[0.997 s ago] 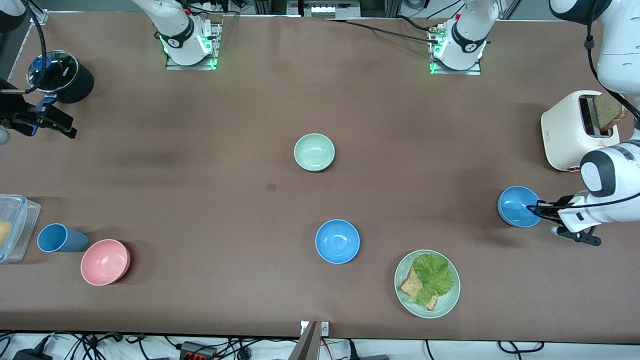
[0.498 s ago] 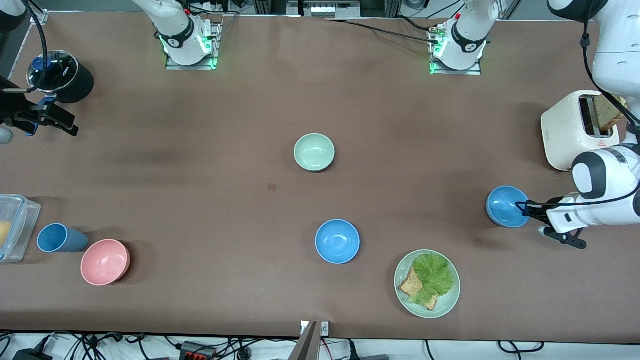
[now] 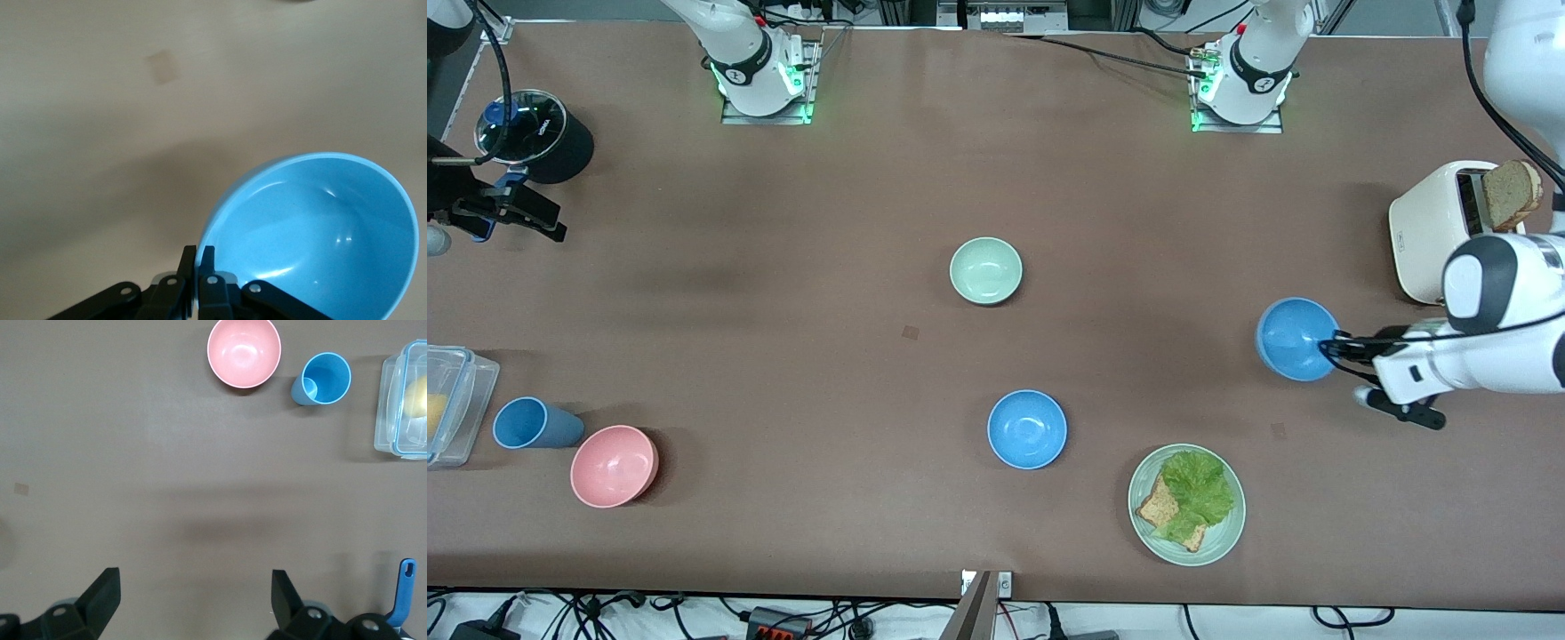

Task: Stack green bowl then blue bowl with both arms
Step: 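Lift the blue bowl with the left gripper over the green bowl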

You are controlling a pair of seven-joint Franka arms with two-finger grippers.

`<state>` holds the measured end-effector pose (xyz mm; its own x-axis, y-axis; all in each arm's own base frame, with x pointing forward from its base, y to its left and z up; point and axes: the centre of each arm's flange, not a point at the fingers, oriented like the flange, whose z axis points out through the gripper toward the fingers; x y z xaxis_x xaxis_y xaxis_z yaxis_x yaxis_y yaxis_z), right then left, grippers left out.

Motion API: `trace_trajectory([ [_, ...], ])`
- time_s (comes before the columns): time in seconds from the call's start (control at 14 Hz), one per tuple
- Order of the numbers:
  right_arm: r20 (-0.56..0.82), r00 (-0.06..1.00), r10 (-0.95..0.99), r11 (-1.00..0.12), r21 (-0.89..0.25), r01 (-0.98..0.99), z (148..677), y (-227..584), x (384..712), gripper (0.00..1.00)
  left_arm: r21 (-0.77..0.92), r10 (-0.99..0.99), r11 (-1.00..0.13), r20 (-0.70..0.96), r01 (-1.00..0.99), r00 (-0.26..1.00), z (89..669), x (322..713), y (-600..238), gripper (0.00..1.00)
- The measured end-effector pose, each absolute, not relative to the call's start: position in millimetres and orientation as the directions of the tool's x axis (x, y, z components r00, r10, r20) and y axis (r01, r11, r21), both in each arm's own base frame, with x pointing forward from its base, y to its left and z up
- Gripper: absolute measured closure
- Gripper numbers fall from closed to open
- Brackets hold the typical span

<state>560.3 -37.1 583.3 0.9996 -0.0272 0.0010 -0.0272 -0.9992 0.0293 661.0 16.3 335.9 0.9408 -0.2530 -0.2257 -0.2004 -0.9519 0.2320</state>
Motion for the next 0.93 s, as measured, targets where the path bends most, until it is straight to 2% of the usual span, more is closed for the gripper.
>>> trace_trajectory([
  [0.64, 0.001, 1.0, 0.002, -1.0, 0.029, 0.002, 584, -37, 560, 0.0, 0.209, 0.051, -0.97, -0.317, 0.122, 0.947, 395, 633, -148, 0.95],
  [0.93, 0.003, 1.0, 0.02, -0.999, 0.03, 0.02, 585, -37, 560, 0.0, 0.189, 0.17, -0.953, -0.306, 0.235, 0.937, 391, 612, -232, 0.95],
])
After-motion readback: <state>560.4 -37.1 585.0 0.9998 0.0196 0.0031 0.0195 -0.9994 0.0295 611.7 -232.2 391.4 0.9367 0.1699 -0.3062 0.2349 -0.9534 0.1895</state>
